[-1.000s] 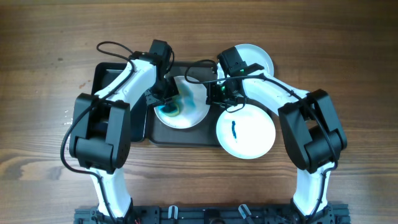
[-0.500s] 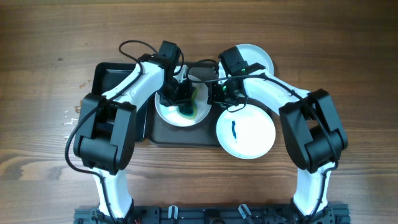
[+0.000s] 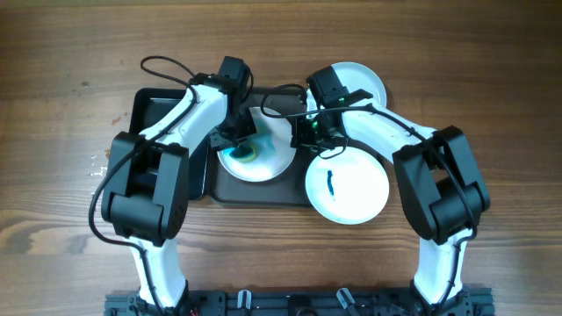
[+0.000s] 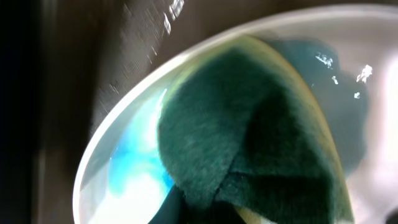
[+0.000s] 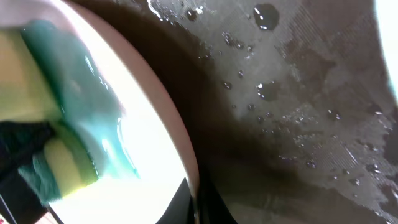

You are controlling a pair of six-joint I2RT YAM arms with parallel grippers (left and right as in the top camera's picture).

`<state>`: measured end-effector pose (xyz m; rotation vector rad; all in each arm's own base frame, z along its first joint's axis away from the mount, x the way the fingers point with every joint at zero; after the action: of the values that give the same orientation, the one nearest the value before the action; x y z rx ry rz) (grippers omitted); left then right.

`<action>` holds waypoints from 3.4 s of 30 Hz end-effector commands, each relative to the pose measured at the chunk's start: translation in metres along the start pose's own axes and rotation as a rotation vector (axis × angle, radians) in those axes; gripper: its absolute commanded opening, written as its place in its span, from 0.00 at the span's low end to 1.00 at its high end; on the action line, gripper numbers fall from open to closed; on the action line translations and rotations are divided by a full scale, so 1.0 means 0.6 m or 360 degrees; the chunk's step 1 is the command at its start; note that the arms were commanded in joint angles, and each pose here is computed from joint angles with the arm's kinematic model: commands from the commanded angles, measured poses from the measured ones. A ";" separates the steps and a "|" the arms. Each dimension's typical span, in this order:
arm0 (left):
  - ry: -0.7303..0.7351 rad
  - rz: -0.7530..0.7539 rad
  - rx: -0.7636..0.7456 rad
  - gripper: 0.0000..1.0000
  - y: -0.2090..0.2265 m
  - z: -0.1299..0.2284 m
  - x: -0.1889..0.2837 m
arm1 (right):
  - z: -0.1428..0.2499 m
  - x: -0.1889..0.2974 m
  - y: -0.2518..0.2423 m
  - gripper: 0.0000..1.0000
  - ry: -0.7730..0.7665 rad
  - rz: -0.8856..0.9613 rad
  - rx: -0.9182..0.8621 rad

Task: Clean dirty plates on tray and stack at the side
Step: 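Scrub the plate surface with the sponge while the right gripper holds it, then lift the sponge back over the black tray with the left gripper, then lift the cleaned plate with the right gripper and tilt it up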

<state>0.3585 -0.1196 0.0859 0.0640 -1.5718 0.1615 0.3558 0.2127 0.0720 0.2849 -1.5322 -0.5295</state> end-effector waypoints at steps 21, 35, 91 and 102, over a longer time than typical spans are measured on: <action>-0.0186 -0.0074 0.0009 0.04 0.001 -0.028 -0.014 | -0.007 -0.003 -0.014 0.04 -0.0012 0.0033 -0.0038; 0.0132 -0.0059 -0.0164 0.04 -0.002 -0.006 0.081 | -0.006 -0.003 -0.014 0.04 -0.0010 0.0033 -0.0040; -0.0134 0.0061 0.0390 0.04 0.224 -0.096 0.209 | 0.167 0.264 0.245 0.04 -0.2085 0.1845 0.1027; -0.0136 0.0049 0.0391 0.04 0.225 -0.096 0.209 | 0.171 0.274 0.272 0.04 -0.2116 0.1839 0.1060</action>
<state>0.3953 0.0288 0.1841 0.2528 -1.5737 0.3972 0.2755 0.2926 0.2855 -0.5757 -2.7392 0.9408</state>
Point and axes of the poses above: each gripper's point midway between its finger pads, its own x axis back along the fingers, its own y axis along the line the jaws close on, z = x × y, the point moved 8 cm from there along x, back along the fingers, and after that the axes turned 8 degrees about -x, right-handed, at the moved point
